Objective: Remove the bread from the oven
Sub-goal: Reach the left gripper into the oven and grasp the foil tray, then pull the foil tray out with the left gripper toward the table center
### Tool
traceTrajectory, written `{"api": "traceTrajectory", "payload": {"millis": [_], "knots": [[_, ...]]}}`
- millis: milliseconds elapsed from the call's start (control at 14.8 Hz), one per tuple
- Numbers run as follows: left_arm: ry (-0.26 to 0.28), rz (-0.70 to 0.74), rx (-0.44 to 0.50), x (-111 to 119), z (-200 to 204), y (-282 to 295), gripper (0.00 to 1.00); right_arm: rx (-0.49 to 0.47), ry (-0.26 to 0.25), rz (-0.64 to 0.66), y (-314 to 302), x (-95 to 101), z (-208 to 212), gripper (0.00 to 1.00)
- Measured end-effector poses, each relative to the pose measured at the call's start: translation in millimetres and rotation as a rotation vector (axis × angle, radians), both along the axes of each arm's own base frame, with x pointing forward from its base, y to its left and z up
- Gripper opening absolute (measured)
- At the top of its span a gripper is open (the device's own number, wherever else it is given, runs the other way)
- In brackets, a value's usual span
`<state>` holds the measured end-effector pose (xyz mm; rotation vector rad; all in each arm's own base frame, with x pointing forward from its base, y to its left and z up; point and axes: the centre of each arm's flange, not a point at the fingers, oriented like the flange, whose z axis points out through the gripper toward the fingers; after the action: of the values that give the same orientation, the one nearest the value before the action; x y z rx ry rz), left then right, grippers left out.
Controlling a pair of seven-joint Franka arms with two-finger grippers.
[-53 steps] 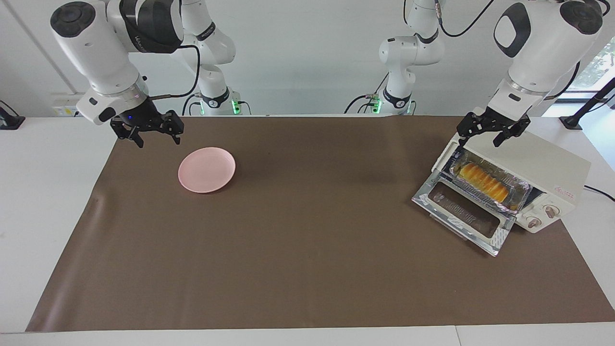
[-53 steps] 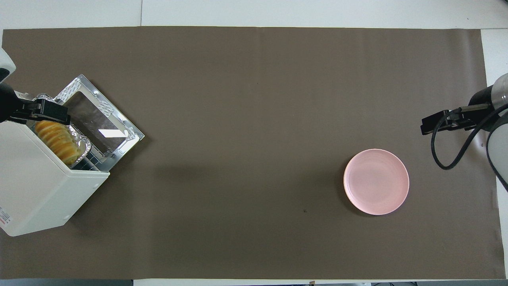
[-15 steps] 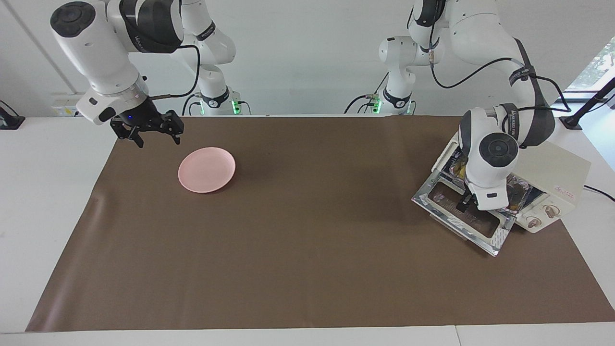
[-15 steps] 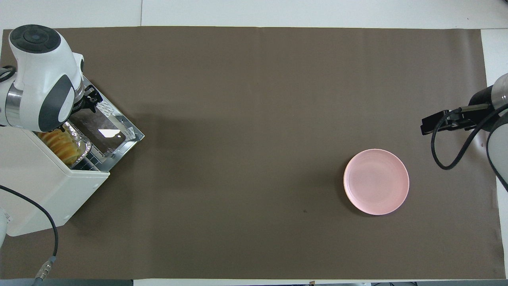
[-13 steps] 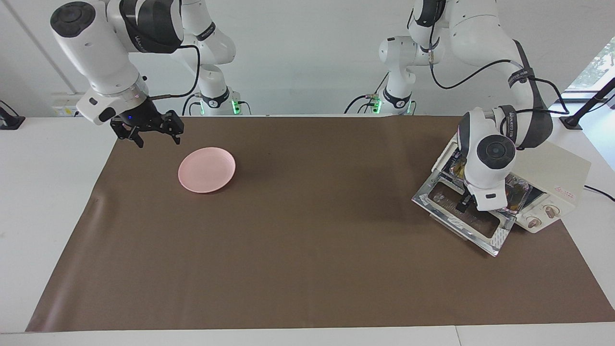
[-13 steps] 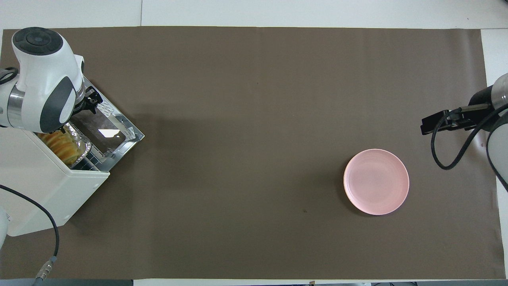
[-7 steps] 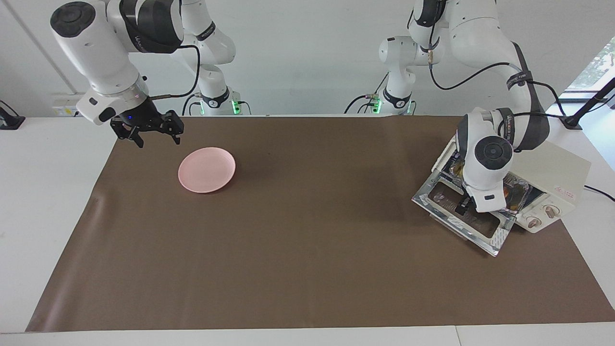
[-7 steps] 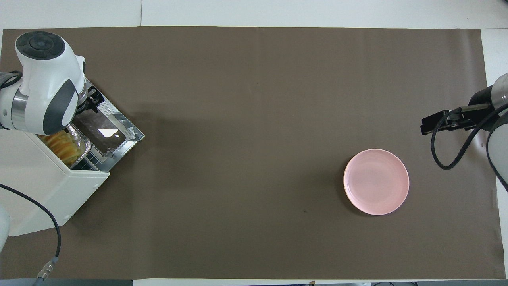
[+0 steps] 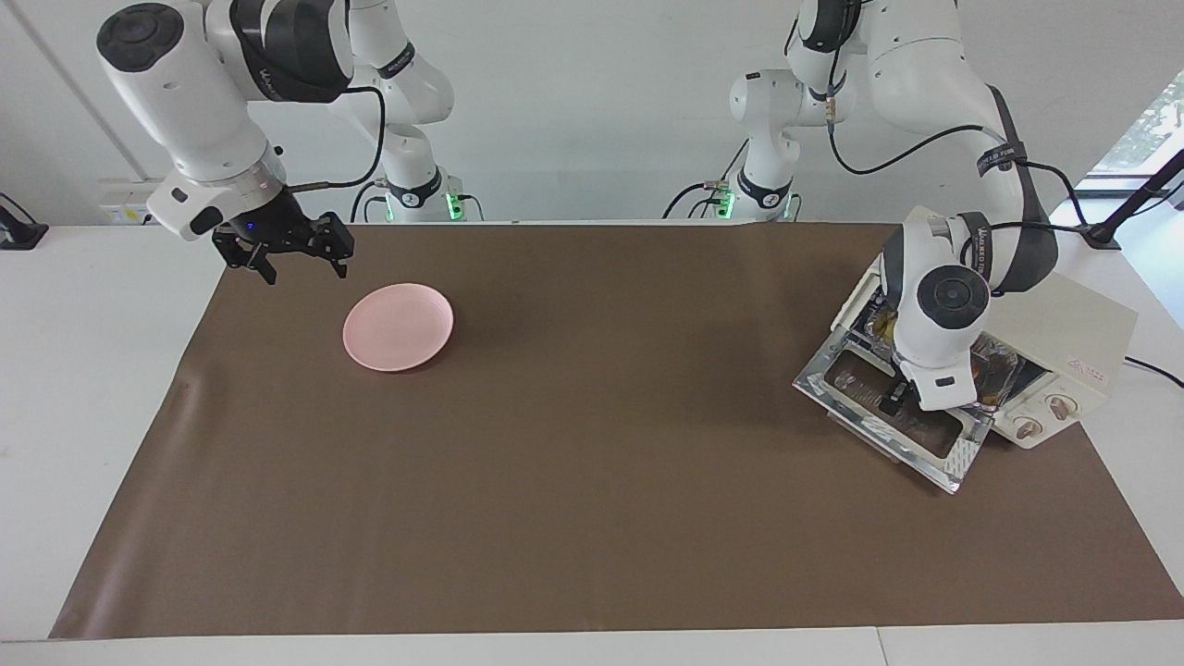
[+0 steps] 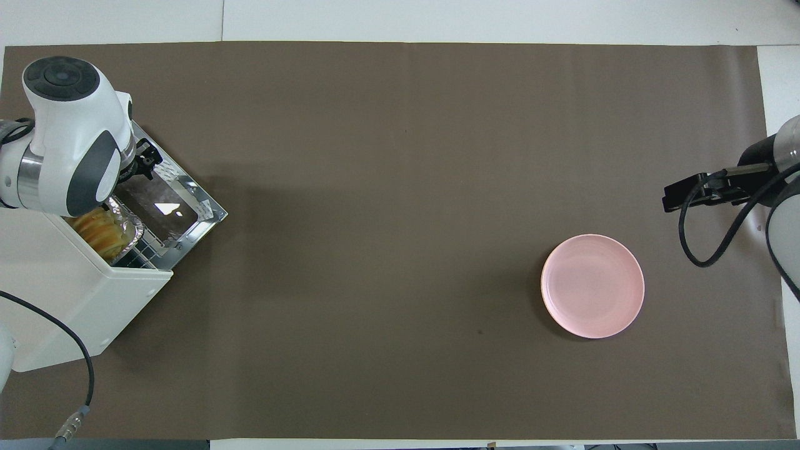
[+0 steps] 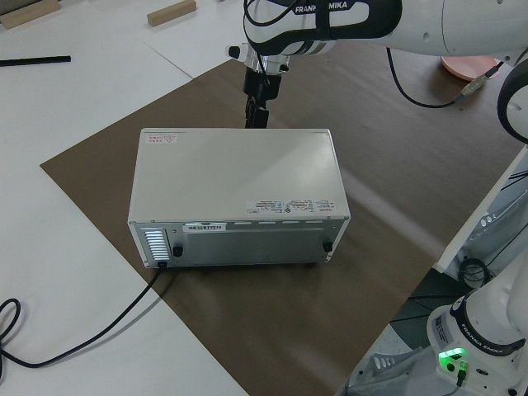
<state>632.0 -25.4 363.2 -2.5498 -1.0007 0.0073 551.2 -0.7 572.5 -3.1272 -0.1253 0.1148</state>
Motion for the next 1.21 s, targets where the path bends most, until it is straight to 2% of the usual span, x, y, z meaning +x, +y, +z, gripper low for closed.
{"api": "traceTrajectory", "payload": {"millis": [135,270,405,742,810,945,1215], "knots": [[0.0,0.005,0.001,0.0,-0.2,3.1,0.86,0.0,0.0,0.0,0.0,0.0,0.0,1.0],[0.001,0.011,0.001,0.0,-0.5,6.6,0.65,0.0,0.0,0.0,0.0,0.0,0.0,1.0],[0.002,0.013,0.001,-0.3,-1.0,8.1,0.62,0.0,0.0,0.0,0.0,0.0,0.0,1.0],[0.006,0.013,0.001,-1.2,-2.8,8.7,0.05,0.0,0.0,0.0,0.0,0.0,0.0,1.0],[0.006,0.012,0.001,-1.2,-2.5,8.7,0.02,0.0,0.0,0.0,0.0,0.0,0.0,1.0],[-0.002,0.007,-0.001,-0.3,0.0,6.5,0.02,0.0,0.0,0.0,0.0,0.0,0.0,1.0],[-0.053,-0.011,-0.038,7.8,16.6,-12.4,0.02,0.0,0.0,0.0,0.0,0.0,0.0,1.0]]}}
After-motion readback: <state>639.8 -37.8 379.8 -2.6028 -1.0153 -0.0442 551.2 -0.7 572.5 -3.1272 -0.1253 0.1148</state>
